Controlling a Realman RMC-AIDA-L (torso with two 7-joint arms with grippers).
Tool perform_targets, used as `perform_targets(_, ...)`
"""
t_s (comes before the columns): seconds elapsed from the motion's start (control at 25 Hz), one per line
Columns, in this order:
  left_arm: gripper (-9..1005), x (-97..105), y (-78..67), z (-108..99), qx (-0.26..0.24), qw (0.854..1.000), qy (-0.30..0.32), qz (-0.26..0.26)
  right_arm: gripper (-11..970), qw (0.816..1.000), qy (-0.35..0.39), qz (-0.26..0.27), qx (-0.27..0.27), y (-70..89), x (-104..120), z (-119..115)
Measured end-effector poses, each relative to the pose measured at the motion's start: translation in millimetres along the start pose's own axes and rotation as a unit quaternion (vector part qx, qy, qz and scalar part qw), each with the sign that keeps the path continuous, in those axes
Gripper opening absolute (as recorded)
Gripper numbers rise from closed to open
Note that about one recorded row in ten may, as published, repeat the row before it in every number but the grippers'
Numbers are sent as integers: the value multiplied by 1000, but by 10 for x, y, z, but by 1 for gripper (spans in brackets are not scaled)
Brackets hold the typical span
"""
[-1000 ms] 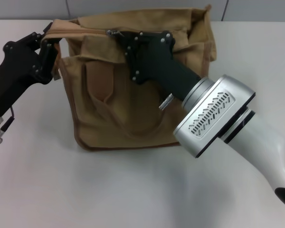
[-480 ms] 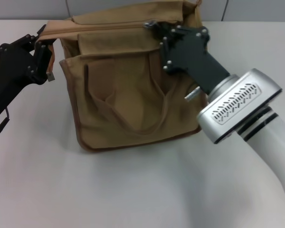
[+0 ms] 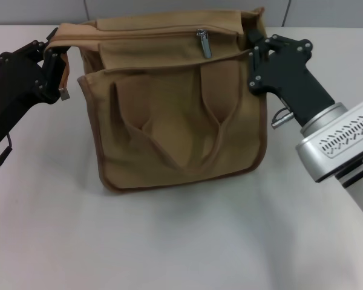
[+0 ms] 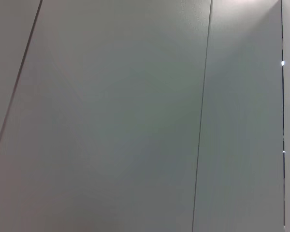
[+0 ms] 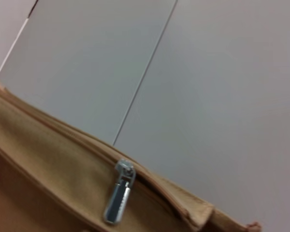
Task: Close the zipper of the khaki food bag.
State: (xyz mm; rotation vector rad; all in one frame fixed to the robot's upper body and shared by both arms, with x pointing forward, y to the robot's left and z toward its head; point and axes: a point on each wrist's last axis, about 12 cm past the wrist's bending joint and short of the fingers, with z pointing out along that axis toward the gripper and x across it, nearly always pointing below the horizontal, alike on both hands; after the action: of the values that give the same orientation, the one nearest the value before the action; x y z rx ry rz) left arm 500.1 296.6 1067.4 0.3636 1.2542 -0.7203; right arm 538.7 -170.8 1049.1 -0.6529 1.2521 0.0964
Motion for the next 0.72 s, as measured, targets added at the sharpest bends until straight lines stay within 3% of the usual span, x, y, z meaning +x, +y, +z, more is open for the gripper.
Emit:
perform_targets(0.28, 23, 5, -7, 4, 1, 1000, -1, -3, 55, 999, -34, 22, 15, 36, -88, -77)
perform_targets(0.56, 23, -3, -47, 56, 16, 1000, -10, -7, 88, 990, -96, 91, 52, 147, -303, -253)
perform_targets(0.72, 23, -13, -62, 87, 24, 1000, -15, -8, 106, 984, -117, 133, 4, 245, -367, -250)
